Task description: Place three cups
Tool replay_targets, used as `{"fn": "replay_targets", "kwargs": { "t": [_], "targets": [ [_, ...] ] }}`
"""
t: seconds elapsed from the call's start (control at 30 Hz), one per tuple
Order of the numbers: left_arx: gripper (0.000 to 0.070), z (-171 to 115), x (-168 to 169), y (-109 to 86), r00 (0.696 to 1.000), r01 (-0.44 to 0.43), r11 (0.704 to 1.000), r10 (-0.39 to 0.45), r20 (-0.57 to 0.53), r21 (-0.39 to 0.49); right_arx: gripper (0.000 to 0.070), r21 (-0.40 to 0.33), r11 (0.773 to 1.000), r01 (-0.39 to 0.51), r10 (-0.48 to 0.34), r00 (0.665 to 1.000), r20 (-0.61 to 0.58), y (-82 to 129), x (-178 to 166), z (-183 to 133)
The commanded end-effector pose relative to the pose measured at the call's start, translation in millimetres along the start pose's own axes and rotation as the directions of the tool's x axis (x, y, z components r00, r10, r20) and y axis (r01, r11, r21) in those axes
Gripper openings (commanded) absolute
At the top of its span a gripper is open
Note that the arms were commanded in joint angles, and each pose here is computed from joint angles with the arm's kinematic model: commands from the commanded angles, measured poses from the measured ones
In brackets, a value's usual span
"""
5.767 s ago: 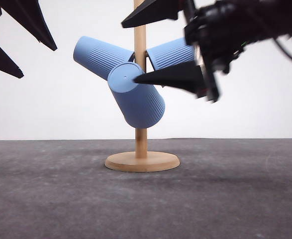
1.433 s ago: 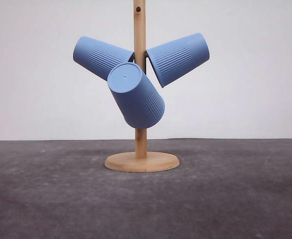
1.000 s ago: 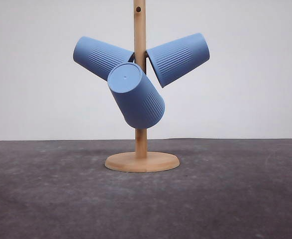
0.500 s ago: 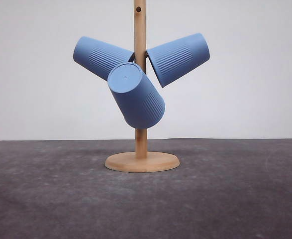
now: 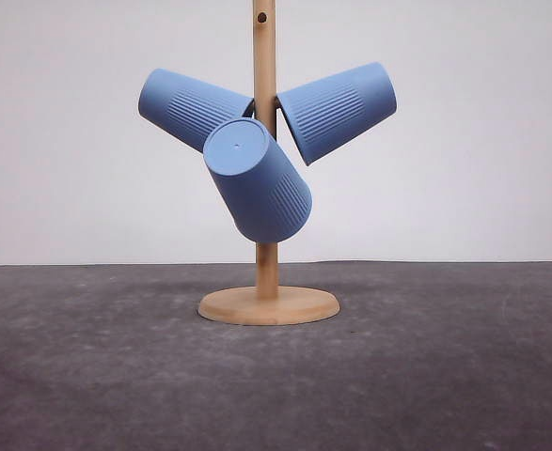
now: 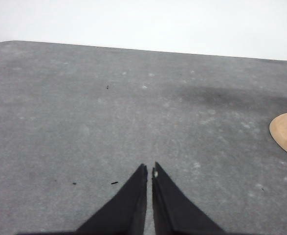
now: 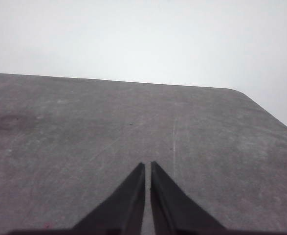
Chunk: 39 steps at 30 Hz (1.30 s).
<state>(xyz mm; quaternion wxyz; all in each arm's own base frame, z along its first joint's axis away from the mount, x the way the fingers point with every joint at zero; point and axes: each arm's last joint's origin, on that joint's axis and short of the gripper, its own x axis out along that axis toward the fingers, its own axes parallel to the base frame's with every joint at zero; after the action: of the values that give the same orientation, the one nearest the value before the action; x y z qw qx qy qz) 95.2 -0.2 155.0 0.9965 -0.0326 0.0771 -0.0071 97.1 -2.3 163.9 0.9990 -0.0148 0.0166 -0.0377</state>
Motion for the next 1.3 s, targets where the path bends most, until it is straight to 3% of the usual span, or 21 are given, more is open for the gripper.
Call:
{"fn": "replay_targets", "kwargs": {
  "t": [0.0, 1.27],
  "targets": [
    [0.0000, -2.5, 1.2, 0.3, 1.000, -0.002, 1.000, 0.002, 0.004, 0.014, 0.0016, 0.015, 1.000, 0.004, -0.004, 1.000, 0.009, -0.2, 0.0, 0.2],
    [0.0000, -2.5, 1.2, 0.3, 1.000, -0.002, 1.000, 0.002, 0.004, 0.013, 0.0016, 0.015, 1.000, 0.004, -0.004, 1.000, 0.009, -0.2, 0.0, 0.2]
  ]
}}
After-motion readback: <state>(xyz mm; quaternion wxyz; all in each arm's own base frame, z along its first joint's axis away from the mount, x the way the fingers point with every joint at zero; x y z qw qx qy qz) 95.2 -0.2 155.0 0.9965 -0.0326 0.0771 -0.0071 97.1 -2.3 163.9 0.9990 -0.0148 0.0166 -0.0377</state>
